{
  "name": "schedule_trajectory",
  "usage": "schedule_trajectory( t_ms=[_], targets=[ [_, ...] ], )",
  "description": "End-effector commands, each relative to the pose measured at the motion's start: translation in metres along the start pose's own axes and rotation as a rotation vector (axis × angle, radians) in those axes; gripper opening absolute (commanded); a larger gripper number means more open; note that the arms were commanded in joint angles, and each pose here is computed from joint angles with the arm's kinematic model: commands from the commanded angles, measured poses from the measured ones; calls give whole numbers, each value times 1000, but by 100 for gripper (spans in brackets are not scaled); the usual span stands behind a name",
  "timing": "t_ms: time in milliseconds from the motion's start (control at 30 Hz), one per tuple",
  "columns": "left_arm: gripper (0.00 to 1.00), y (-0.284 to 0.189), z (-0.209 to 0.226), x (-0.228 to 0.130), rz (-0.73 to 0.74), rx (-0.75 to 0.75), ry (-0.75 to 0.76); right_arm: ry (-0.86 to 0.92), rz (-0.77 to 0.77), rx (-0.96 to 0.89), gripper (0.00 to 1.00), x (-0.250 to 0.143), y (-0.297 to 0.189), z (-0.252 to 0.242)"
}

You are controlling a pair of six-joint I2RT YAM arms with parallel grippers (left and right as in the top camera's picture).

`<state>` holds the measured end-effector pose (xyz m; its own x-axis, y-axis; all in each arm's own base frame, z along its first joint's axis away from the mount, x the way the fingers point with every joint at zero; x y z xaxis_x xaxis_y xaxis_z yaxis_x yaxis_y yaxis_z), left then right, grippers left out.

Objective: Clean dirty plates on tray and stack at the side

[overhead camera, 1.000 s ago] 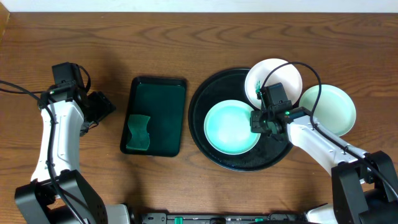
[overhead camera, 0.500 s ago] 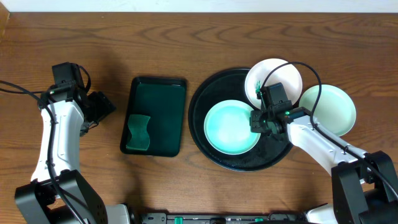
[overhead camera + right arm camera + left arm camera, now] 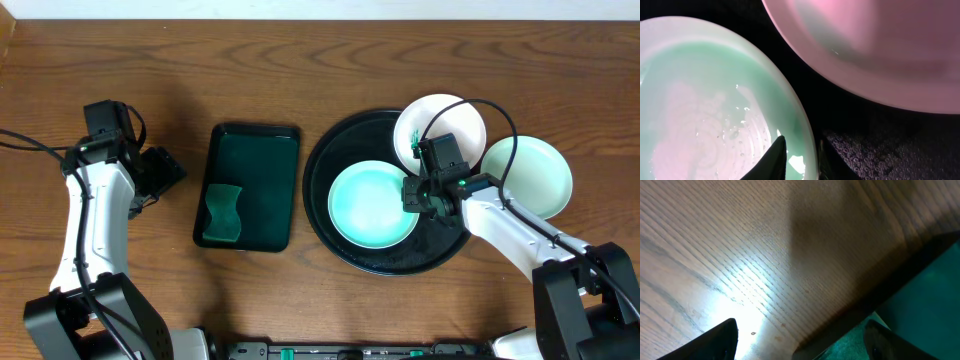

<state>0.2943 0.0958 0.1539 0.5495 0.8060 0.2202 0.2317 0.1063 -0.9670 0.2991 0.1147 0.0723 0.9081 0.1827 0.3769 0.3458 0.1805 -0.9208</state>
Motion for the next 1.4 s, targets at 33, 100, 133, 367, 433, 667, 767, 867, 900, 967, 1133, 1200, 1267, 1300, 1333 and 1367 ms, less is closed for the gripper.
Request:
schedule_trajectory(
  t_ms=[33, 100, 133, 367, 433, 667, 767, 867, 900, 967, 1133, 1200, 1267, 1300, 1333, 1367],
  targets=[
    [80, -7, -1, 5, -22, -8, -11, -4, -10, 9, 18, -1, -2, 3],
    [80, -7, -1, 5, -22, -8, -10, -4, -12, 9, 18, -1, -2, 3],
    [80, -7, -1, 5, -22, -8, -11, -5, -13, 9, 18, -1, -2, 3],
    [80, -7, -1, 5, -22, -8, -11, -4, -14, 9, 17, -2, -1, 3],
    [80, -7, -1, 5, -22, -8, -10, -5, -14, 9, 17, -3, -1, 3],
    [81, -7, -1, 5, -22, -8, -10, -5, -12, 9, 17, -4, 0, 2],
    [80, -7, -1, 5, -22, -8, -10, -5, -11, 9, 17, -4, 0, 2],
    [80, -7, -1, 5, -22, -8, -11, -4, -11, 9, 16, -4, 0, 2],
    [80, -7, -1, 5, -22, -8, -10, -5, -11, 9, 16, -4, 0, 2],
    [80, -7, -1, 5, -22, -8, -10, -5, -11, 9, 17, -4, 0, 2],
    [80, -7, -1, 5, -22, -8, -11, -5, -10, 8, 17, -5, 0, 2],
    [80, -7, -1, 5, -22, -8, -10, -5, -10, 9, 17, -5, 1, 2],
    [80, -7, -1, 5, -22, -8, -10, -5, -10, 9, 17, -5, 1, 2],
    [80, -7, -1, 5, -22, -8, -11, -5, -10, 9, 17, -5, 1, 2],
    [80, -7, -1, 5, -22, -8, -10, -5, -10, 9, 18, -5, 1, 2],
    [80, -7, -1, 5, -22, -8, -10, -5, -10, 9, 18, -5, 1, 2]
  ],
)
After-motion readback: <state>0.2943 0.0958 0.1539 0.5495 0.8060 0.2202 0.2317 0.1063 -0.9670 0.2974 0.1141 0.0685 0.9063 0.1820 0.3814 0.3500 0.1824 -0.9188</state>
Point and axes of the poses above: each gripper's point midway between its finger pads, its own y axis out along the fingers, its own z axis along the line the jaws close on, x = y × z, the point moved 6 cm from there along -y, back along the fingers, and after that the axes turned 12 degrees about -y, right-handed, at the moved point
